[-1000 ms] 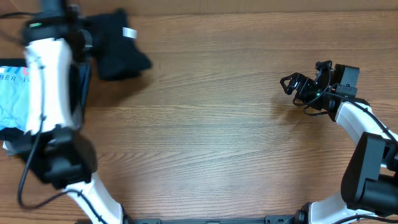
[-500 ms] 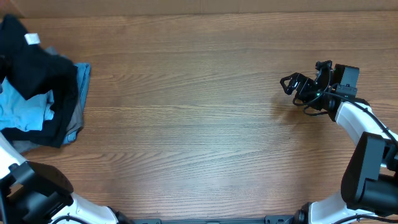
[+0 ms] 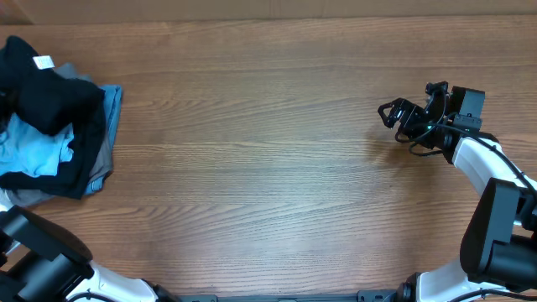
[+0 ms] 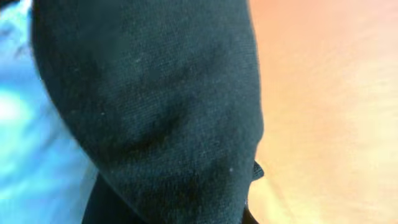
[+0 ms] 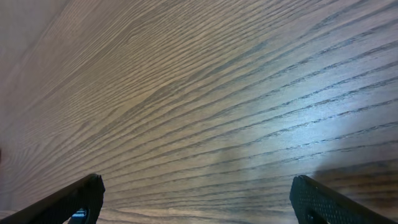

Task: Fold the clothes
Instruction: 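Lower the bundle onto the stack and open the left gripper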

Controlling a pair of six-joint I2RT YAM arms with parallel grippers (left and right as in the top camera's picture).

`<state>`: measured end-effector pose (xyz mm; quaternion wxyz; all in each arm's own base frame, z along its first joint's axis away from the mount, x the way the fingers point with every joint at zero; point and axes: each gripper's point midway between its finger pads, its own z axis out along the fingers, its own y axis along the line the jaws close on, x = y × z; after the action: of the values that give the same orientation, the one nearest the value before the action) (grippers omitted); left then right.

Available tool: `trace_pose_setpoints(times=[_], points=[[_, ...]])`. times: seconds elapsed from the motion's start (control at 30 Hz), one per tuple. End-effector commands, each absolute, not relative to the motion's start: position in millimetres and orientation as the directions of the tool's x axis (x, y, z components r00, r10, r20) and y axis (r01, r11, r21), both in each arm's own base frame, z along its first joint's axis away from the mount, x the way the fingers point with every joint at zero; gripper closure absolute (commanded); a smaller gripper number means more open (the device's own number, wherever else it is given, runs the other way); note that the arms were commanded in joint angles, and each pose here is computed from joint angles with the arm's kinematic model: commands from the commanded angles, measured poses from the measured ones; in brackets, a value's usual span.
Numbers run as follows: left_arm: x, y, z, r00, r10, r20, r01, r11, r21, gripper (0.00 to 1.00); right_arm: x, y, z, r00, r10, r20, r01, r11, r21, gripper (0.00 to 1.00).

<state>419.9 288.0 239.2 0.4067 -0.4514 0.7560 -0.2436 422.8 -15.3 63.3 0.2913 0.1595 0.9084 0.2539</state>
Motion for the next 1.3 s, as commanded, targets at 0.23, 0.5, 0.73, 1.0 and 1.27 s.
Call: trace_pose_setpoints(times=[0.23, 0.5, 0.73, 1.0, 1.27], points=[[420, 291, 277, -0.235, -0.905, -0.355, -0.31, 0.416, -0.855, 0.96, 425, -17, 72, -0.767, 0.437, -0.471, 0.132, 0.824, 0.551, 0.0], [400, 296, 204, -0.224, -0.927, -0.302, -0.468, 0.374, -0.8, 0.96, 425, -17, 72, -0.766, 0.437, -0.471, 0.132, 0.824, 0.551, 0.0], [380, 301, 186, -0.202, -0.951, -0.236, -0.519, 0.308, -0.797, 0.96, 425, -17, 72, -0.767, 0.437, -0.471, 0.132, 0.824, 0.551, 0.0], [332, 332, 159, -0.125, -0.964, -0.235, -0.679, 0.256, -0.688, 0.96, 425, -17, 72, -0.767, 0.437, -0.471, 0.132, 0.824, 0.551, 0.0], [329, 335, 157, -0.129, -0.958, -0.255, -0.696, 0.271, -0.665, 0.85, 425, -17, 72, -0.767, 0.437, -0.47, 0.132, 0.824, 0.551, 0.0]])
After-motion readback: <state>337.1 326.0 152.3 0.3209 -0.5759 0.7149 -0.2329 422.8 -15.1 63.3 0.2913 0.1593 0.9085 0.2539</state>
